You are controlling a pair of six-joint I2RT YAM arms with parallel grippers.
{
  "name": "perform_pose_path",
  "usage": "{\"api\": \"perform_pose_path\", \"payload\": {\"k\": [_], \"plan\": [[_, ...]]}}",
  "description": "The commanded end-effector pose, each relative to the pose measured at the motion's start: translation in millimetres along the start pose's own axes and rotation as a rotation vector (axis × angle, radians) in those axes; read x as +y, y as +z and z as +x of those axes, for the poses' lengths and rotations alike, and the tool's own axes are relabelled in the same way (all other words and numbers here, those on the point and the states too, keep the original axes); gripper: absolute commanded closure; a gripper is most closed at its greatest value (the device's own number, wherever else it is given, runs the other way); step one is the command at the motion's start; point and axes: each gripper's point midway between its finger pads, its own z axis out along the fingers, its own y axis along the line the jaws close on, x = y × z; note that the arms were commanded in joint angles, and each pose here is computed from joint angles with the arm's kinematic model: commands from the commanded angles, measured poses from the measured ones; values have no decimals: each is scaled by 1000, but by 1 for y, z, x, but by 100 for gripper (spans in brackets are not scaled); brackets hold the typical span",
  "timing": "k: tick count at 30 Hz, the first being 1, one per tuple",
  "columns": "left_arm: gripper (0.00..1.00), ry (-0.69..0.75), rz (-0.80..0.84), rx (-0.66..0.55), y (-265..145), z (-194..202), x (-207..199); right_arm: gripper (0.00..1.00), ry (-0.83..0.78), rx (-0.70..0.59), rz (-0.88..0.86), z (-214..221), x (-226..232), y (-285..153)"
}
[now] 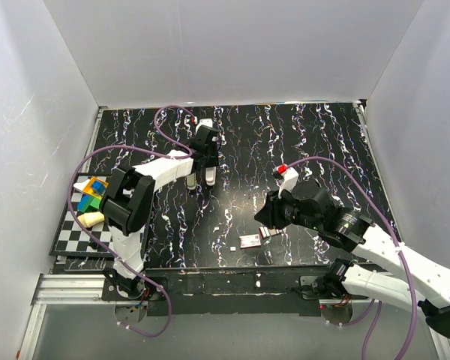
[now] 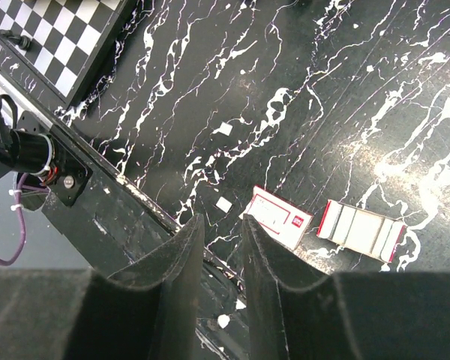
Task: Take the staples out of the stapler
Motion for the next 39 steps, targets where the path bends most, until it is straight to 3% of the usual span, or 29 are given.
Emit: {"api": "perform_pose_path", "payload": {"k": [1,8,10,16,20,29,39], "plan": [[100,-19,-34,-85,0,-29,1,65,-20,-38,-32,-7,5,2],[100,6,-104,-59,10,-17,14,64,-20,-24,-39,-4,5,6],[92,5,-111,-61,9,-17,16,64,-16,-23,-38,-4,5,7],[55,11,-101,-47,10,-13,15,63,-14,-17,-33,-3,4,9],[40,8,-85,-48,6,-15,13,62,-12,-17,-35,-3,5,8],[33,5,31,-111,-36,-46,-8,60,-46,43,-54,-1,11,2],[27,47,344,-133,-132,-61,-41,53,-118,206,-90,22,15,3]]}}
